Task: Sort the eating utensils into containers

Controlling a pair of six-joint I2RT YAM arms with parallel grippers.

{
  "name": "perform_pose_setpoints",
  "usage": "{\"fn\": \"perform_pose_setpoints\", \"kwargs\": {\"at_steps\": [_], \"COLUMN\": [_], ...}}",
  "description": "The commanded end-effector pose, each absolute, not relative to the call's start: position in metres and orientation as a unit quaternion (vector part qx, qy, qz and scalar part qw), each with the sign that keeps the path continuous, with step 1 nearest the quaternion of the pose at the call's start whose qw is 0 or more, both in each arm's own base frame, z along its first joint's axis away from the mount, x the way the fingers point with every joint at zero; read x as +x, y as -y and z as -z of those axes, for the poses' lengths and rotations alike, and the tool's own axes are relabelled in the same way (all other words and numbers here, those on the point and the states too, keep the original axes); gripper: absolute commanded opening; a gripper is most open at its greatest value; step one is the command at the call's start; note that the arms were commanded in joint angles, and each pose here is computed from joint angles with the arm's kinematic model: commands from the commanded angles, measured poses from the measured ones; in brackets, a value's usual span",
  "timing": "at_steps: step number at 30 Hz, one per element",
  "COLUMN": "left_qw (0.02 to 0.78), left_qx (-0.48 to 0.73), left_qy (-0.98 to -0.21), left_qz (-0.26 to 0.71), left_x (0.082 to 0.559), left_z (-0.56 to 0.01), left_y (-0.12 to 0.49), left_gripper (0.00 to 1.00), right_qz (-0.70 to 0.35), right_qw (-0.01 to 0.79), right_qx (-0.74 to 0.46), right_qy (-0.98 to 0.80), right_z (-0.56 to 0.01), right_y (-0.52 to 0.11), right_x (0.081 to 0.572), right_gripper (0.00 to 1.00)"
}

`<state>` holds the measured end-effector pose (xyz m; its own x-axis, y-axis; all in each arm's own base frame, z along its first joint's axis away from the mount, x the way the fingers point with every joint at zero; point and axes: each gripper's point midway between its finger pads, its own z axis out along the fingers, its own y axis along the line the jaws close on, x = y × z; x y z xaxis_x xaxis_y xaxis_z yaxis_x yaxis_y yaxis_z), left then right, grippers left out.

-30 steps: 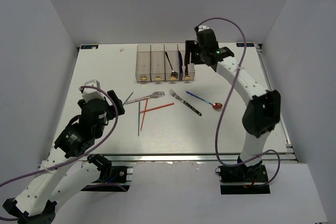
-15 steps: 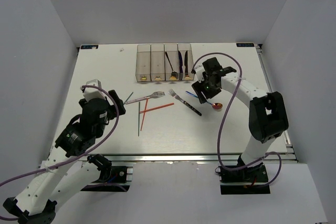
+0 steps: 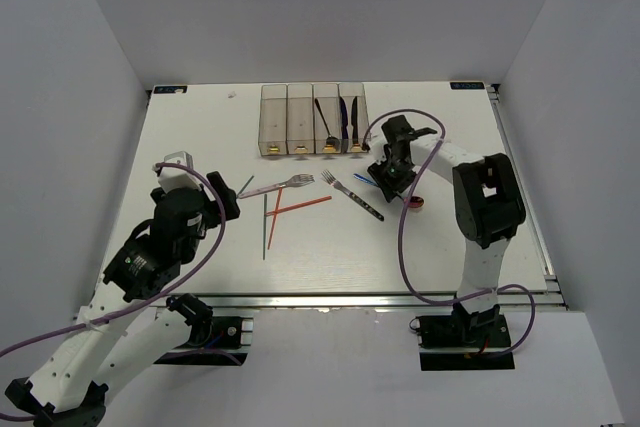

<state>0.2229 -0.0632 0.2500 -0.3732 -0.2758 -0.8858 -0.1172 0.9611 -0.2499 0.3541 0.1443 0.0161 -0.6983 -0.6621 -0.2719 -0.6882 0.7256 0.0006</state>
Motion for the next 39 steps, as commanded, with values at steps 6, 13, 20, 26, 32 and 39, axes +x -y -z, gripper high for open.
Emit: {"fn": "perform_pose_setpoints", "kwargs": {"at_steps": [6, 13, 20, 26, 32, 39], "left_qw": [0.548, 0.551, 0.552, 0.551, 0.548, 0.549], "left_qx": [-0.112, -0.115, -0.117, -0.119, -0.121, -0.127], "left_qy": [-0.826, -0.823, -0.822, -0.823, -0.825, -0.824], "left_qz": [0.077, 0.078, 0.077, 0.074, 0.069, 0.063], "left_x": [0.223, 0.222, 0.222, 0.222, 0.223, 0.224], "left_z": [-0.249, -0.25, -0.251, -0.25, -0.248, -0.248], "left_y": [0.065, 0.064, 0.063, 0.062, 0.061, 0.059], "left_gripper": [0.98, 0.98, 0.98, 0.98, 0.98, 0.98], "right_qz": [-0.087, -0.116, -0.169, -0.296, -0.367, -0.349], "right_qw": [0.068, 0.098, 0.191, 0.344, 0.37, 0.413], "right_qx": [-0.367, -0.355, -0.367, -0.347, -0.071, 0.017], "right_qy": [-0.924, -0.922, -0.894, -0.821, -0.85, -0.841], "right_z": [0.012, -0.017, -0.106, -0.205, -0.227, -0.22], "right_y": [-0.141, -0.151, -0.175, -0.237, -0.286, -0.299], "right_x": [0.342, 0.333, 0.33, 0.365, 0.476, 0.561], "right_gripper": [0.15, 0.0, 0.0, 0.0, 0.0, 0.0]}}
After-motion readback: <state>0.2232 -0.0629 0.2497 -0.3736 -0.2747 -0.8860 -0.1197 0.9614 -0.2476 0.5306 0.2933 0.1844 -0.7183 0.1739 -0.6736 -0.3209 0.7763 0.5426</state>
